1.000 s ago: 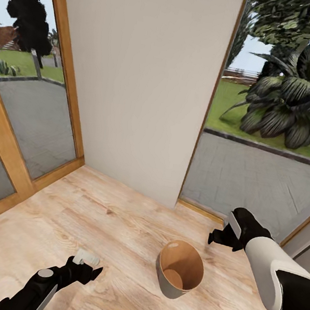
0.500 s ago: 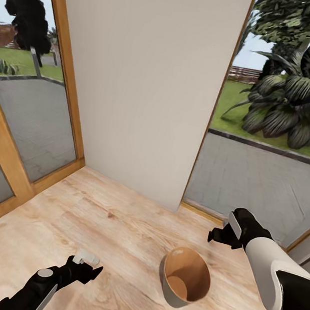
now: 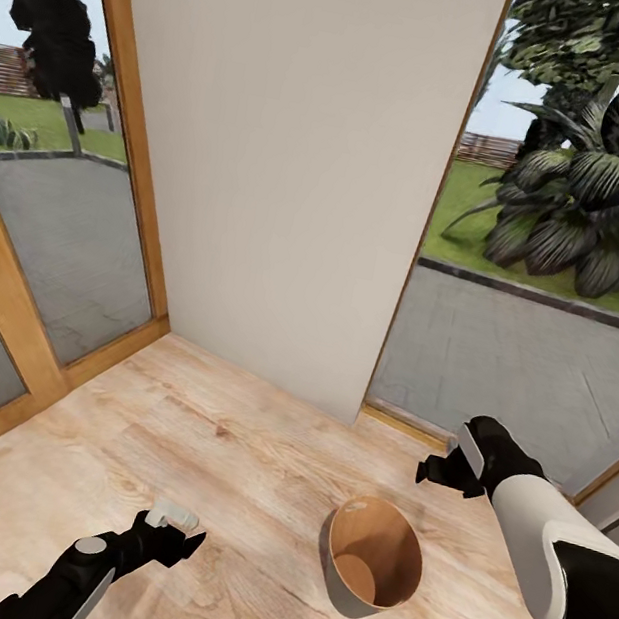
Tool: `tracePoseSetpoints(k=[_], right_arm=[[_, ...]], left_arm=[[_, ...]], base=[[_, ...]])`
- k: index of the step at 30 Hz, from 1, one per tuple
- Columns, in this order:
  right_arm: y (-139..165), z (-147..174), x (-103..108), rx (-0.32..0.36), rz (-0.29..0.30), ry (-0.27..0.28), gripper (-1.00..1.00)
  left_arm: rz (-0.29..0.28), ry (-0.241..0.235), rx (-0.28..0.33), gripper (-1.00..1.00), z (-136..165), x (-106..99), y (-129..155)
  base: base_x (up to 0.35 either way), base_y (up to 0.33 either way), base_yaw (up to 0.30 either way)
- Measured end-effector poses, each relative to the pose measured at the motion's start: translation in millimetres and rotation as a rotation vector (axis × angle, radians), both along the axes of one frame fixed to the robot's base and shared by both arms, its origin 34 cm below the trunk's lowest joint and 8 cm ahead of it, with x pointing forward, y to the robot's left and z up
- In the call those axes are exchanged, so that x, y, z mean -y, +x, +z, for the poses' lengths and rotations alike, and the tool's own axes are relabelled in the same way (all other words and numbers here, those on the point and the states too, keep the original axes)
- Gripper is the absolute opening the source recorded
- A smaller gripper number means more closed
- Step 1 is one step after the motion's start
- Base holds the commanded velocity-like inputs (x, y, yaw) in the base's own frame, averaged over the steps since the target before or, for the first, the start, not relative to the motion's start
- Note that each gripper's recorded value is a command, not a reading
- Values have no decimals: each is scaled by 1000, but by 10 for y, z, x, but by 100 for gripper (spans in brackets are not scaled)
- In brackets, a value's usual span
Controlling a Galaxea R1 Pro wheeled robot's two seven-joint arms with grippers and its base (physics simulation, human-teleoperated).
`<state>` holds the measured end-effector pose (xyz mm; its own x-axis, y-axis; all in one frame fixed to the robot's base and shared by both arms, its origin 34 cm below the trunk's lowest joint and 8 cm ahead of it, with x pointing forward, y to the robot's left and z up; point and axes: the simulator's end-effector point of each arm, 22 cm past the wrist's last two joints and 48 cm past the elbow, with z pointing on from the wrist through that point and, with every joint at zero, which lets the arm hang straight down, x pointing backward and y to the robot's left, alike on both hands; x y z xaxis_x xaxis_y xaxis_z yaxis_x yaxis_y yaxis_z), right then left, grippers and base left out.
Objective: Put the three can of soda from the living room inside the tash can in the kitchen.
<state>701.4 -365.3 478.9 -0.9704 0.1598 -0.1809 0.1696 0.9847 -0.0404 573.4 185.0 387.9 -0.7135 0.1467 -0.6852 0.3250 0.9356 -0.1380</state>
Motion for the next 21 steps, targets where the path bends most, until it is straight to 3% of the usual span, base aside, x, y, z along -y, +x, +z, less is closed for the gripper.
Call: tracePoseSetpoints(k=[21], right_arm=[[-57, -474, -27, 31, 10, 1, 100]], left_arm=[[6, 5, -53, 100, -653, -28, -264]], base=[[0, 0, 0]])
